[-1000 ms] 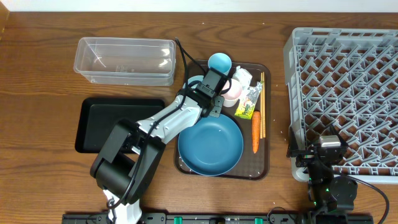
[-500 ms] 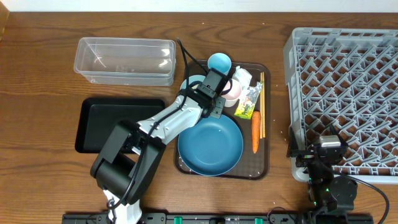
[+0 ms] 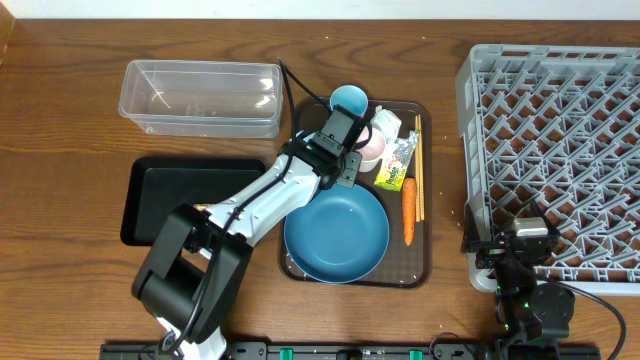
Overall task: Sort waste into correct bins and load items into the dishwasher rack
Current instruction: 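Lower the left gripper and grasp the rice bowl rim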
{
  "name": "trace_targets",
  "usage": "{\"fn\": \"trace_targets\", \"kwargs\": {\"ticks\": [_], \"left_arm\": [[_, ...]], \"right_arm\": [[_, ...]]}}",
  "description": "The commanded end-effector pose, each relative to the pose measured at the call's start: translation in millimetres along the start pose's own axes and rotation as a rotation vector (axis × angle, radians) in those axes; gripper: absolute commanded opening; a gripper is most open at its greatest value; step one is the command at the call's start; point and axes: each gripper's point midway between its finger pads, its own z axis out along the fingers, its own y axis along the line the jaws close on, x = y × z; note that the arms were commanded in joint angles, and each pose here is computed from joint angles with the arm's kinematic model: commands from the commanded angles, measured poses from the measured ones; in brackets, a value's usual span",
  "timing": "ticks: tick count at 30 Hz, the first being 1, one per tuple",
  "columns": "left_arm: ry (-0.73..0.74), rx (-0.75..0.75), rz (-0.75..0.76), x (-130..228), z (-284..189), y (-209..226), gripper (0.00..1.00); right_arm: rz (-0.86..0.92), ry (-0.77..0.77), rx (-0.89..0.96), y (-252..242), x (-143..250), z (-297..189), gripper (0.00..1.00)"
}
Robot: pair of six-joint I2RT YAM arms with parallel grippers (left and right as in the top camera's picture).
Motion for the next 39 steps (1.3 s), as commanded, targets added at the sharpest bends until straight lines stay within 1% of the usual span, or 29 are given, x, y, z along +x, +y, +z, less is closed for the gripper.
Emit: {"fn": "trace_targets", "kwargs": {"ticks": [1,17,21,22,24,25,28,36,37,39], "left_arm": [[-0.008,-0.015,-0.013,0.3,-7.5,5.1,0.06],[0.037,-0.018,-0.013,11.3,-9.0,6.7,0.06],[0.038,-0.019,-0.013,11.6,-8.6,6.7,0.08],[0.039,-0.019,-0.013,11.7,-8.4,6.7,0.14],[0.04,-0.019,-0.012,12.2,-7.7,6.8,0.17],[0.042,-0.02,-0.012,12.6,-6.9,6.9,0.22],[0.053,-0.023,-0.011,15.3,-3.4,7.3,0.24],[0.079,-0.03,-0.009,22.5,9.2,8.0,0.25],[0.076,-0.029,-0.009,21.8,9.6,7.8,0.3],[0.069,-0.027,-0.01,20.0,9.7,7.3,0.34]], "right_arm": [[0.009,0.001,0.015,-3.1,1.3,-0.1,0.99],[0.009,0.001,0.015,-3.1,1.3,-0.1,0.99],[0.009,0.001,0.015,-3.1,1.3,-0.1,0.99],[0.009,0.001,0.015,-3.1,1.3,-0.1,0.99],[0.009,0.001,0.015,-3.1,1.3,-0.1,0.99],[0.009,0.001,0.015,-3.1,1.3,-0.1,0.99],[0.009,0.001,0.015,-3.1,1.3,-0.1,0.99],[0.009,0.001,0.015,-3.1,1.3,-0.1,0.99],[0.009,0.001,0.015,-3.1,1.3,-0.1,0.99],[0.009,0.001,0.015,-3.1,1.3,-0.1,0.99]]}}
